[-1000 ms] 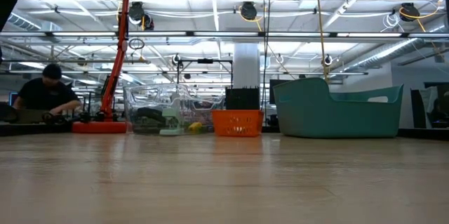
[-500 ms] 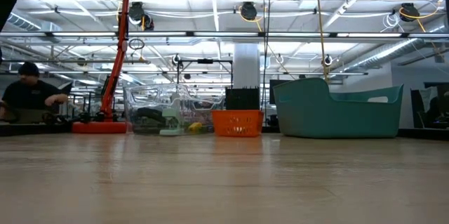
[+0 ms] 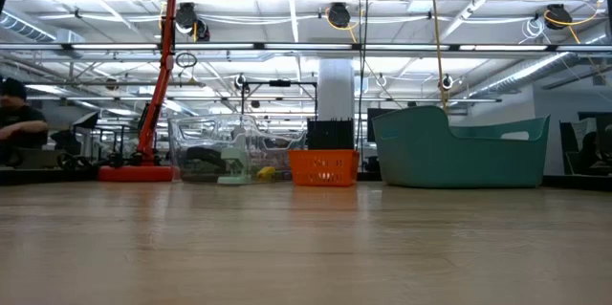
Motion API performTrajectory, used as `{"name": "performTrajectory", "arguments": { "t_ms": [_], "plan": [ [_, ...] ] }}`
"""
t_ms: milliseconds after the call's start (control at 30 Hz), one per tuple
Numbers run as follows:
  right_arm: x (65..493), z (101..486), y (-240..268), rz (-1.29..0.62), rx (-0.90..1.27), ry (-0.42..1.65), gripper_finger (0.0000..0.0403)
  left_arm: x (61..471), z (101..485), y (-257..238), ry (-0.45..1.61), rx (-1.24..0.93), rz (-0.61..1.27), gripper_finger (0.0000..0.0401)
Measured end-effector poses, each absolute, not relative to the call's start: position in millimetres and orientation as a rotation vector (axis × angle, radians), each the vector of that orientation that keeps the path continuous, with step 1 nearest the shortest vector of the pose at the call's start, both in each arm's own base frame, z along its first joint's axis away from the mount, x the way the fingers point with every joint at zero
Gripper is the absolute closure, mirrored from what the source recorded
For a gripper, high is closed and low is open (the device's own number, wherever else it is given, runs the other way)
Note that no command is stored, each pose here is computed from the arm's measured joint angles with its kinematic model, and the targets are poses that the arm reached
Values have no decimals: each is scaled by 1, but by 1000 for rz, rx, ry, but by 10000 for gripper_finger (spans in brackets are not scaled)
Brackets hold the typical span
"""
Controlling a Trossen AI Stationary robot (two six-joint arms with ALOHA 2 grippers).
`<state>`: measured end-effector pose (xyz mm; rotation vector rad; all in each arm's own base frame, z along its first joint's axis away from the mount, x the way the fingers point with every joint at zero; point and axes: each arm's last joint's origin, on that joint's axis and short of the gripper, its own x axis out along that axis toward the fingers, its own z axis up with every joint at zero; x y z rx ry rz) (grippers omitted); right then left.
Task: Pick and place Stapler, Stapler remover, tape
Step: Put the yellow tape into the green bin
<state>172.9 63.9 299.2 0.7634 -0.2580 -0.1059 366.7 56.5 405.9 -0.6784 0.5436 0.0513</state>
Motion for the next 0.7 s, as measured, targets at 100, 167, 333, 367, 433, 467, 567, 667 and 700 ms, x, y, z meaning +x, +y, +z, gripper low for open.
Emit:
{"name": "performTrajectory", "arguments": {
  "t_ms": [100, 167, 333, 367, 433, 467, 567, 667, 700],
  "plan": [
    [169, 298, 60, -185, 766, -248, 373, 343, 409, 63, 612, -640, 221, 143],
    [166, 296, 56, -257, 766, -243, 373, 333, 409, 64, 660, -620, 302, 151],
    [157, 293, 39, -453, 769, -199, 373, 326, 410, 48, 696, -590, 317, 167],
    [156, 294, 35, -485, 757, -177, 373, 327, 412, 43, 682, -586, 308, 170],
    [156, 297, 26, -562, 739, -134, 373, 329, 409, 32, 703, -568, 304, 175],
    [155, 299, 21, -603, 727, -112, 373, 331, 408, 26, 706, -557, 298, 177],
    [154, 304, 1, -723, 688, -24, 373, 336, 406, 11, 698, -540, 303, 184],
    [152, 306, -22, -832, 686, 64, 373, 338, 404, -3, 711, -513, 300, 191],
    [152, 307, -30, -852, 690, 81, 373, 338, 403, -7, 712, -506, 301, 193]
  ]
}}
